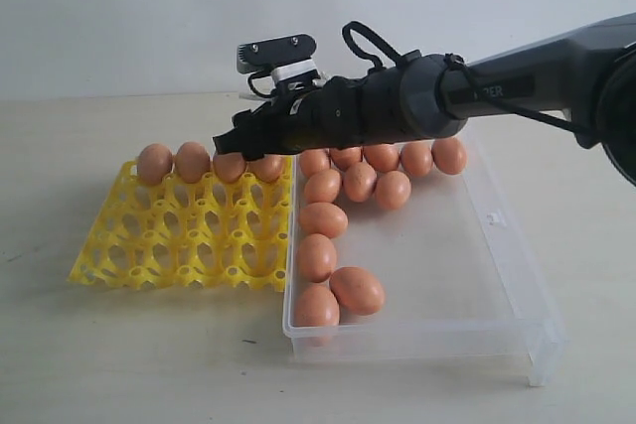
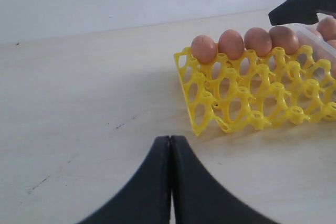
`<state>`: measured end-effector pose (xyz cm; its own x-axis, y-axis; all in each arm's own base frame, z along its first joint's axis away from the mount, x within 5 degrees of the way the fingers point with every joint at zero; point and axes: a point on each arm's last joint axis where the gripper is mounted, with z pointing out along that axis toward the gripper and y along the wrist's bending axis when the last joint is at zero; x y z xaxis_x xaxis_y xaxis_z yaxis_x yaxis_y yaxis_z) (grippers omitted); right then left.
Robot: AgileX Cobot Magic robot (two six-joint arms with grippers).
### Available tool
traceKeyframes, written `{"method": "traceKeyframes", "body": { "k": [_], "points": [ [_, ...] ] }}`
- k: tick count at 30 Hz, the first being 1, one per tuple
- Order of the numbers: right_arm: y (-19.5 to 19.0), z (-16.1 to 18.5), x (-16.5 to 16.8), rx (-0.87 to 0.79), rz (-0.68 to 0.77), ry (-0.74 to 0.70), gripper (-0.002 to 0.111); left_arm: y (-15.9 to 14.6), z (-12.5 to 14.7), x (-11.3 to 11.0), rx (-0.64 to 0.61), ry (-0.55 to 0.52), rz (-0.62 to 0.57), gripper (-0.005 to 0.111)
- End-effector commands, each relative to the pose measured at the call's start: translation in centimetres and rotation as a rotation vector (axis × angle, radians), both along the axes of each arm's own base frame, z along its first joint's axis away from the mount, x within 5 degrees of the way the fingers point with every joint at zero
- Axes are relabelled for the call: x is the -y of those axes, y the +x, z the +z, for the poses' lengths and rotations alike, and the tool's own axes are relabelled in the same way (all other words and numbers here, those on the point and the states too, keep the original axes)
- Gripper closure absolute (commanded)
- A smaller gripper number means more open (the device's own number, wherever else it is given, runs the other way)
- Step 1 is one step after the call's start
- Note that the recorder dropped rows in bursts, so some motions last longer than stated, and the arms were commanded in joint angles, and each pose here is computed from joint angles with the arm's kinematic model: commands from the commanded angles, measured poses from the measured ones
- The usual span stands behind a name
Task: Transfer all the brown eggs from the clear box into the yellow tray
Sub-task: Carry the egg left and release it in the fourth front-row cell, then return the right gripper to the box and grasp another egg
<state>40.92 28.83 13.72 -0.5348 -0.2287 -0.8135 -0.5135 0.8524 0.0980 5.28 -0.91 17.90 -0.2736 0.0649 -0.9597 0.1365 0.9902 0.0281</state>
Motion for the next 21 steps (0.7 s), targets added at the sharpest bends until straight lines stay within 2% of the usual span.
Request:
{"method": "traceKeyframes", "body": {
  "k": [1,4,7,11,14,17,21],
  "points": [
    [-0.3,1.8,-0.1,0.013,0.015,0.005,0.046,0.0,0.2,0.0,0.017,0.001,-0.003,0.107],
    [-1.0,4.0,0.2,-0.007,0.046,-0.015,0.051,0.0,0.2,0.0,0.017,0.001,-0.003,0.107],
    [-2.1,7.8,0.7,-0.004,0.068,-0.005,0.056,0.0,0.2,0.0,0.017,0.001,-0.003,0.107],
    [-4.8,12.9,2.3,-0.007,0.097,0.001,0.056,0.0,0.2,0.0,0.017,0.001,-0.003,0.107],
    [-7.8,15.5,4.6,-0.063,0.151,-0.077,0.056,0.0,0.2,0.0,0.017,0.001,-0.003,0.107],
    [-10.0,16.7,7.8,-0.109,0.121,-0.090,0.056,0.0,0.2,0.0,0.017,0.001,-0.003,0.107],
    [-9.0,15.7,12.1,-0.230,-0.002,-0.125,0.056,0.0,0.2,0.0,0.017,0.001,-0.003,0.107]
  ]
}}
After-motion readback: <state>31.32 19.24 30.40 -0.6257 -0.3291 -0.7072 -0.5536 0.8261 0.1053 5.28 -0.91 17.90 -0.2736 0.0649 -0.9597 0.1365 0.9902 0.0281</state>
